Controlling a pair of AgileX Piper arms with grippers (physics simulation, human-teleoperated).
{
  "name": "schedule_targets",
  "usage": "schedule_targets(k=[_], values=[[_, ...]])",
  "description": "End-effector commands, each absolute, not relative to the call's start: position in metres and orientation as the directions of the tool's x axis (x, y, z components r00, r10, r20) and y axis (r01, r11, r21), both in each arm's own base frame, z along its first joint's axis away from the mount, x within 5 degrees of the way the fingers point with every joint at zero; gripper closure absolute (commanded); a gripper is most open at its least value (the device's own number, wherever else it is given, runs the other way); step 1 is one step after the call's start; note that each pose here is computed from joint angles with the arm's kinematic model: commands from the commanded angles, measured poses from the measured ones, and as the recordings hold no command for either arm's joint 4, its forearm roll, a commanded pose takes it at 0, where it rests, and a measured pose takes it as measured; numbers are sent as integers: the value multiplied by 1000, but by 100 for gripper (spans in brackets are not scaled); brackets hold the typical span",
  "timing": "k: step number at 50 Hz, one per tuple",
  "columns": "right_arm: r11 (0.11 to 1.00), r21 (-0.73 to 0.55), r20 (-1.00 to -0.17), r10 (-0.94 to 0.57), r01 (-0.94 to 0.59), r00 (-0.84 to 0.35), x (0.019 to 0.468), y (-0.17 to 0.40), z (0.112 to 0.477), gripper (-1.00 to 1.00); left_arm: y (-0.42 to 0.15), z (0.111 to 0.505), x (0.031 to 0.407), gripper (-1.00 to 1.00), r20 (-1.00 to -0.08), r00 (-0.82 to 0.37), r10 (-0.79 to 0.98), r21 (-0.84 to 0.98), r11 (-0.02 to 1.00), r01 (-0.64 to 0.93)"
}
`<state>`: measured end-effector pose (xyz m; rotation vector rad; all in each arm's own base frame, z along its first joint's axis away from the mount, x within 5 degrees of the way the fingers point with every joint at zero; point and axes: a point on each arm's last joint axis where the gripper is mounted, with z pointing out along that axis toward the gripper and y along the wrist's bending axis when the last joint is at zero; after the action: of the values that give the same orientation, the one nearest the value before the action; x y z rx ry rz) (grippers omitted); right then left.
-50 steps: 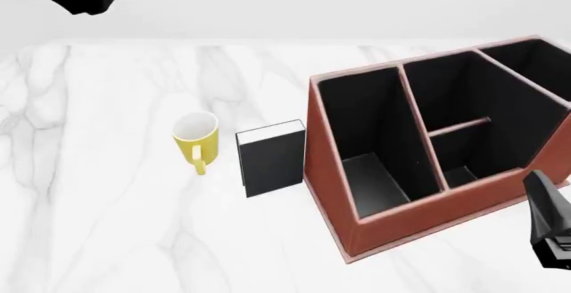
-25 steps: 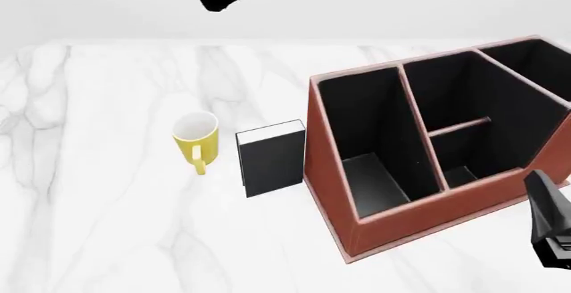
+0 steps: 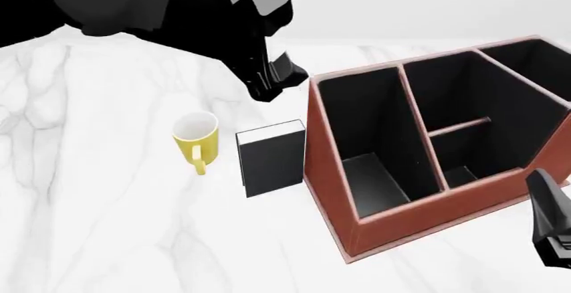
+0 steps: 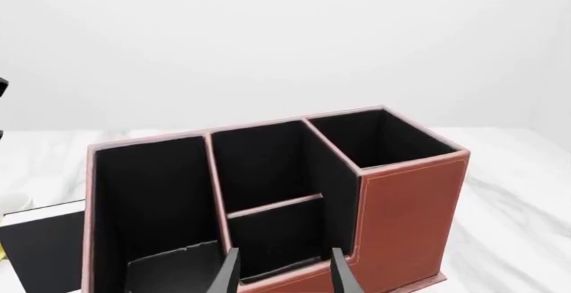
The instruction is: Pick up the book and place it in the back compartment of the caddy.
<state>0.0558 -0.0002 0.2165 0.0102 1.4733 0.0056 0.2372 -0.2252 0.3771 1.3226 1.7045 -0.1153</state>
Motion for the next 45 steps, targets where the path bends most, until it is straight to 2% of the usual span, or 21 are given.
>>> schedule_targets(k=[1,19,45], values=[[1000,11,-995,11,3,99,56,0,217,-100,-231,354,236,-100,-680,6,733,423,386,820],[1000,13,-995,13,6,100,56,0,217,-100,-232,335,236,-100,-672,12,741,427,374,823],[1000,14,-995,14,1,101,56,0,217,-100,-231,283,254,-100,-654,-5,756,438,384,813]])
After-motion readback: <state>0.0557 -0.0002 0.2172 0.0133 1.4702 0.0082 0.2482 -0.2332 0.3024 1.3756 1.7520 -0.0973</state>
